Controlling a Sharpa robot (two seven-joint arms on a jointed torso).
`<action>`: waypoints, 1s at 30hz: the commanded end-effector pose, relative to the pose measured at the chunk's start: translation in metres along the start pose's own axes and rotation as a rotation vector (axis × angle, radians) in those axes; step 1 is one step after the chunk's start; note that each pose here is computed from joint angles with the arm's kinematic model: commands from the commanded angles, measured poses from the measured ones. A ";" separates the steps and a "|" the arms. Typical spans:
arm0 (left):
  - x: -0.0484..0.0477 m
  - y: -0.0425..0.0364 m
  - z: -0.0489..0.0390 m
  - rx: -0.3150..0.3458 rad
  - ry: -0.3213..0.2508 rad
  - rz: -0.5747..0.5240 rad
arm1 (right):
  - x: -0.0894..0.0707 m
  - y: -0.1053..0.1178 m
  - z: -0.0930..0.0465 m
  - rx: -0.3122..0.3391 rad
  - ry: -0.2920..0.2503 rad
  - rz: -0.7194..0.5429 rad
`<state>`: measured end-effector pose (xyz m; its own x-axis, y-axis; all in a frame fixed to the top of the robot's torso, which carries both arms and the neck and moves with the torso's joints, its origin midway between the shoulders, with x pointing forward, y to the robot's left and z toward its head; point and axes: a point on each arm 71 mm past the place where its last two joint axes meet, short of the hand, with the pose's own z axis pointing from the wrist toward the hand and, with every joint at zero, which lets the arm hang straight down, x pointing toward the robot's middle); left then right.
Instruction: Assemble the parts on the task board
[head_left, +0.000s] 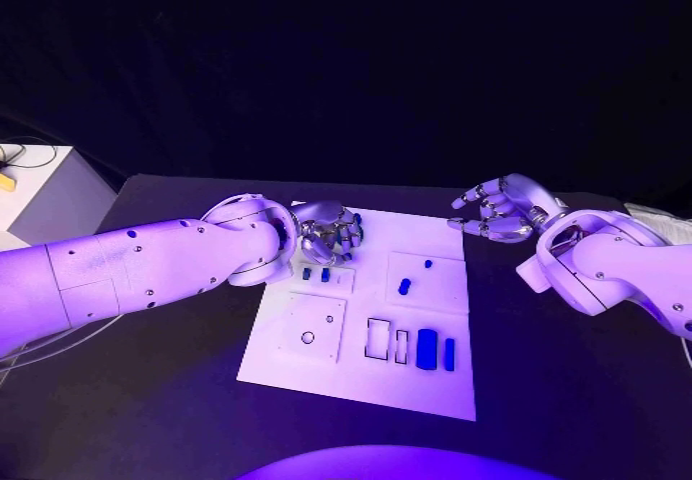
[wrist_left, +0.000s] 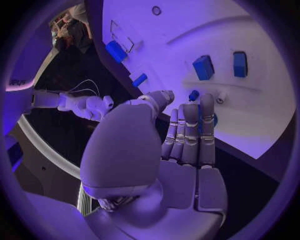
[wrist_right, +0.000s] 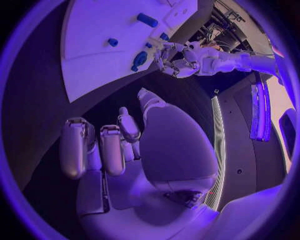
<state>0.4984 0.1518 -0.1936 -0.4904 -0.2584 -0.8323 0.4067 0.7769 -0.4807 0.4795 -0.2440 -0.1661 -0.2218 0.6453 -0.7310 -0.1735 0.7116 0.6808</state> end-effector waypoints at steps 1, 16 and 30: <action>0.0008 -0.0040 0.0040 0.051 -0.038 0.144 | 0.001 0.002 0.000 -0.022 -0.001 -0.017; 0.0056 -0.0020 0.0139 0.016 -0.054 0.244 | 0.001 0.002 0.000 -0.024 0.001 -0.017; 0.0102 -0.0021 0.0177 -0.011 0.005 0.259 | 0.002 0.002 0.000 -0.023 0.004 -0.017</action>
<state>0.5070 0.1391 -0.2035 -0.3558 -0.0832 -0.9309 0.5097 0.8176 -0.2679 0.4793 -0.2426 -0.1665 -0.2211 0.6396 -0.7362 -0.1810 0.7149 0.6755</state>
